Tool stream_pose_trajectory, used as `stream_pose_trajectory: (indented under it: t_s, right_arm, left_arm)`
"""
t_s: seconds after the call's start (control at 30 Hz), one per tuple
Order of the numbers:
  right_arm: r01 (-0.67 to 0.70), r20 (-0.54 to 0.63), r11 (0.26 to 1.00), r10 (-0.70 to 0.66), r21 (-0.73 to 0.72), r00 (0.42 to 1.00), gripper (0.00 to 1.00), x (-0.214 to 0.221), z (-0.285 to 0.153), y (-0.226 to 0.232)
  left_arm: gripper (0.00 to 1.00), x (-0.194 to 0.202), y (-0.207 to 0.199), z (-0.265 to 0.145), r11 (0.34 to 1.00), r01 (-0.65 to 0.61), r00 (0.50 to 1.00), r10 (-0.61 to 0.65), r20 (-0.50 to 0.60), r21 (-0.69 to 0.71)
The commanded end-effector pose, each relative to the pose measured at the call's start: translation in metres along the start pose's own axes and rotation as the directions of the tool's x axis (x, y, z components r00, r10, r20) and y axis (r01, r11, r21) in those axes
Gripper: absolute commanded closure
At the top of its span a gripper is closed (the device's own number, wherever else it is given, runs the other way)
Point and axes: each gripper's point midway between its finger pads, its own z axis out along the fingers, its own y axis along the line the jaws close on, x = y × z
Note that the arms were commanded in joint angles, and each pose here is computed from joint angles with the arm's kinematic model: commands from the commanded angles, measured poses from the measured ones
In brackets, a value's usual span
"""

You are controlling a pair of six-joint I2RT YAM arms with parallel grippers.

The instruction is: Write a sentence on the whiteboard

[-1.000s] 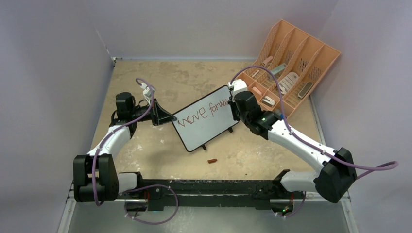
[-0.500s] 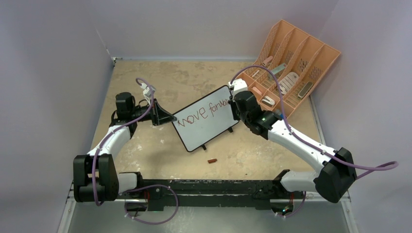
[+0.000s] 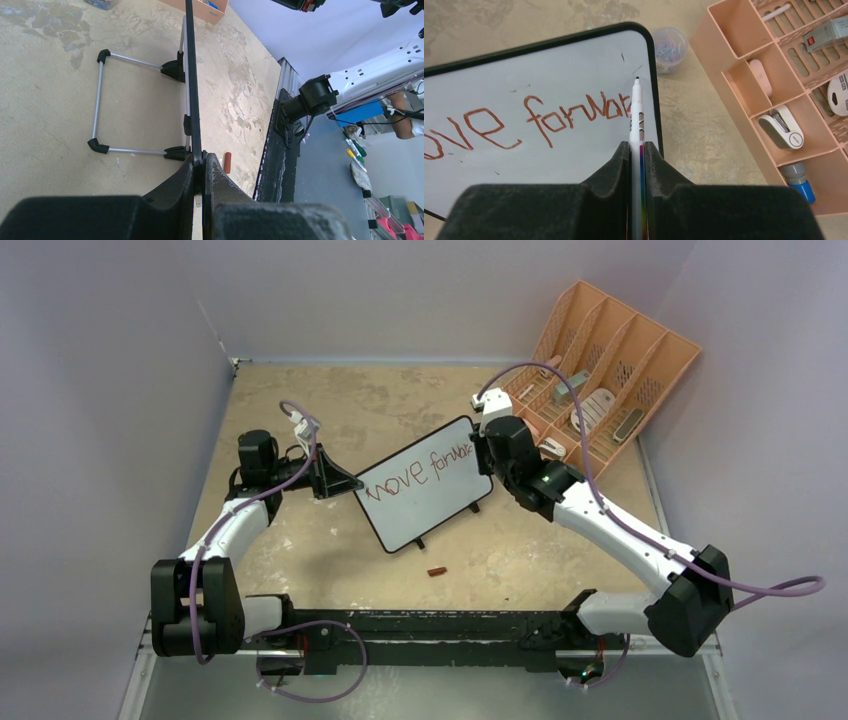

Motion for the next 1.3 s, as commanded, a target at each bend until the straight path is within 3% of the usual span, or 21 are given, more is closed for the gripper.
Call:
stream_pose_trajectory:
  t_s: [0.0,1.27]
  right_arm:
    - [-0.023,0.098,1.000,0.020,0.022,0.995,1.00,-0.038,0.000,-0.004]
    - [-0.017,-0.018,1.000,0.017,-0.016,1.000,1.00,0.009,0.004,0.001]
  left_arm:
    - [1.00,-0.007,0.004,0.002,0.998,-0.062,0.998,0.062,0.003,-0.007]
    - [1.00,-0.008,0.003,0.001,0.998,-0.064,0.998,0.064,0.004,-0.008]
